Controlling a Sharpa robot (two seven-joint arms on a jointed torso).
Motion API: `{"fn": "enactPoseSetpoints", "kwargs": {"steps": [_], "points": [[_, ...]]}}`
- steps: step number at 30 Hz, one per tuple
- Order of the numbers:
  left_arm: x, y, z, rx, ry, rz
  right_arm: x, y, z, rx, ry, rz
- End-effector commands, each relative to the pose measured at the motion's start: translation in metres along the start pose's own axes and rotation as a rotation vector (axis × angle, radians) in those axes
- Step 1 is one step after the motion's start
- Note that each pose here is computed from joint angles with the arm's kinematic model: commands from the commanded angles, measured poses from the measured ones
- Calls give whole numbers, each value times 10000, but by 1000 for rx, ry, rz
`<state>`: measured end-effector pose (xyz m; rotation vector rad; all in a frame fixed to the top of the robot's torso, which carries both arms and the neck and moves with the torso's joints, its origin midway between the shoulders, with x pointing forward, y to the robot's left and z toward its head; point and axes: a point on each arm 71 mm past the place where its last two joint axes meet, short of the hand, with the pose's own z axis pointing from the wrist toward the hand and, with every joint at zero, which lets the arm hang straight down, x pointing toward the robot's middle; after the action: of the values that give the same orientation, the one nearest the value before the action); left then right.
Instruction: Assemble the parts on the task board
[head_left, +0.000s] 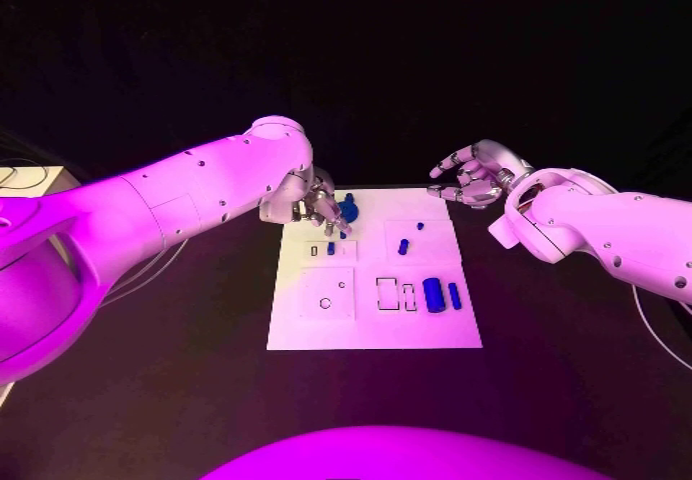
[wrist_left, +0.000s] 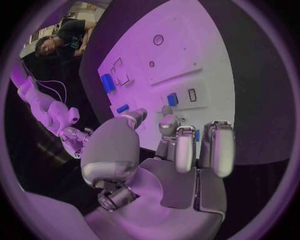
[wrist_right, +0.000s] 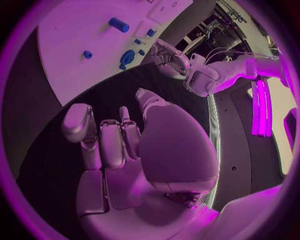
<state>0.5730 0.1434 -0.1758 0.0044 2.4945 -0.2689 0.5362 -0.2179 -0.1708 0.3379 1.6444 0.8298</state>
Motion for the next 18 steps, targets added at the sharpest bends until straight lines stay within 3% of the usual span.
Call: {"fn": "enactPoseSetpoints", "kwargs": {"steps": [1, 6, 14, 18], "points": [[-67, -20, -67, 45, -25, -45, 8, -1, -5, -10, 14, -7], [-210, 54, -162, 69, -74, -102, -1, -12, -11, -8, 11, -7], [-429, 211, -219, 58, -231, -194, -12, -16, -15, -9, 3, -8], [-511, 297, -237, 47, -278, -232, -26, -18, -20, -14, -8, -8]]}}
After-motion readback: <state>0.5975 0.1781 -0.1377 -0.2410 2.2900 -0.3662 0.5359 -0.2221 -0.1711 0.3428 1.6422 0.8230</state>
